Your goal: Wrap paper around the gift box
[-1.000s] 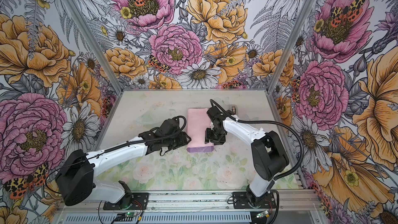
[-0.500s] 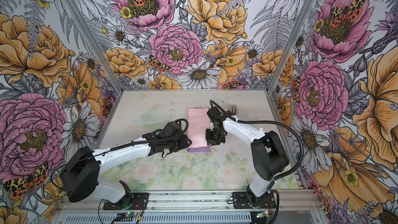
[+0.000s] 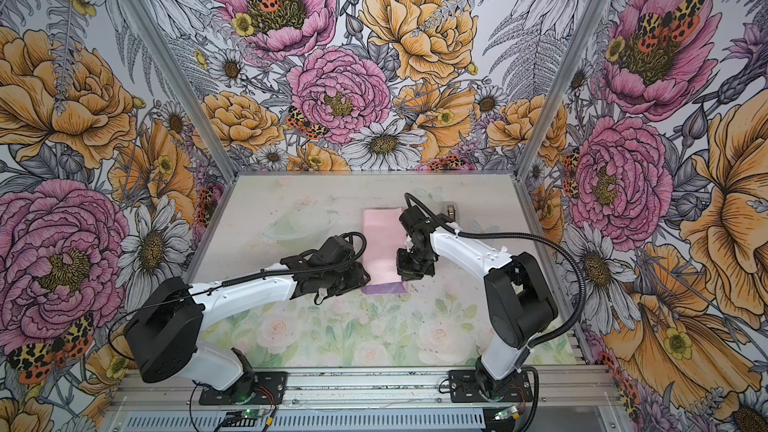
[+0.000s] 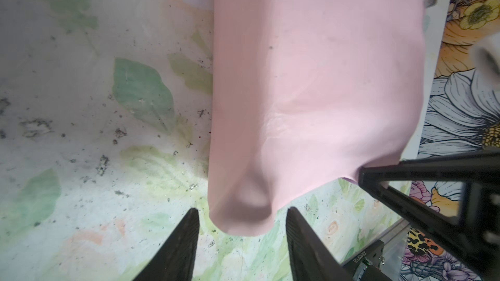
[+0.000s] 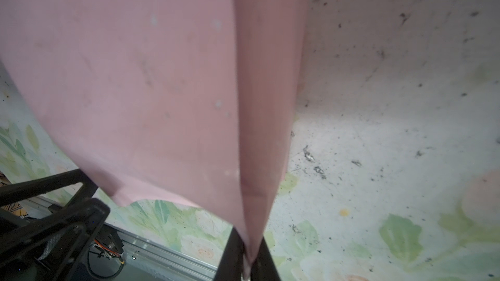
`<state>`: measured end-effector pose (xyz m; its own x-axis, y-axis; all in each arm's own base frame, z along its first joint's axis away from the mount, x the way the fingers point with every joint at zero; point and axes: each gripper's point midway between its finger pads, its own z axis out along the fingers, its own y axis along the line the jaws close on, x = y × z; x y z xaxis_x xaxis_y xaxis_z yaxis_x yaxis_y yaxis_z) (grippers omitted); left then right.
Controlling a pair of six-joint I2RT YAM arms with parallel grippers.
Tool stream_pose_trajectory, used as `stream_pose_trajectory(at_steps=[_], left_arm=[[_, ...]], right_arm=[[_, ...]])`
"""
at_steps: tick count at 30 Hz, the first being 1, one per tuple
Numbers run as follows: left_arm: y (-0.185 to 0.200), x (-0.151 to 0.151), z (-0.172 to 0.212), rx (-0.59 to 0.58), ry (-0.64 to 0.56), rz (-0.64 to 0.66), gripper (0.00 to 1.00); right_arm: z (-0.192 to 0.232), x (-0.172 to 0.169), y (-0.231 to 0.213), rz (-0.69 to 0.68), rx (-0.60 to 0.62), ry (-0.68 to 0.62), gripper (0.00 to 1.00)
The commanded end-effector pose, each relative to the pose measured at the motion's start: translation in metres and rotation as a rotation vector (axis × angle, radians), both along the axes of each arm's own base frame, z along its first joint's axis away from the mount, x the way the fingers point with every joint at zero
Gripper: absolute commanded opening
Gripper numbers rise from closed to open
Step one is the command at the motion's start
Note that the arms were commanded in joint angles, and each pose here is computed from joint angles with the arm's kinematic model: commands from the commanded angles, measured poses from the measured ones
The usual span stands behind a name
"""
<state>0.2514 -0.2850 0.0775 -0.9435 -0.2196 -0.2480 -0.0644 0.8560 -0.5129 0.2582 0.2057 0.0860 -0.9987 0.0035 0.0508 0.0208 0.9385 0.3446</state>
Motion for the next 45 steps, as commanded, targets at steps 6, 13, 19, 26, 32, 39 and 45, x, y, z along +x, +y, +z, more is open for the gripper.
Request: stream_pose_trajectory(at_steps=[6, 13, 19, 26, 32, 39, 45], left_arm=[[-0.016, 0.019, 0.009, -0.021, -0.058, -0.027, 0.44], [-0.013, 0.021, 0.021, -0.038, -0.071, -0.024, 0.30], [0.010, 0.032, 0.057, -0.054, -0.140, -0.001, 0.54], [0.015, 0.038, 0.067, -0.014, -0.248, -0.163, 0.61], [-0.001, 0.032, 0.050, 0.005, -0.259, -0.262, 0.63], [-0.003, 0.030, 0.032, 0.029, -0.232, -0.237, 0.59], [0.000, 0.029, 0.015, 0.066, -0.215, -0.231, 0.55]], right_arm=[[0.009, 0.008, 0.008, -0.010, 0.054, -0.038, 0.10], [0.030, 0.014, 0.007, -0.025, 0.088, -0.087, 0.32], [0.070, 0.035, -0.018, -0.017, 0.049, -0.263, 0.47], [0.066, 0.053, -0.032, 0.234, -0.091, -0.421, 0.50], [0.056, 0.053, -0.019, 0.390, -0.057, -0.512, 0.53], [0.034, 0.038, -0.012, 0.386, 0.012, -0.475, 0.54], [0.015, 0.034, -0.018, 0.349, -0.008, -0.443, 0.53]])
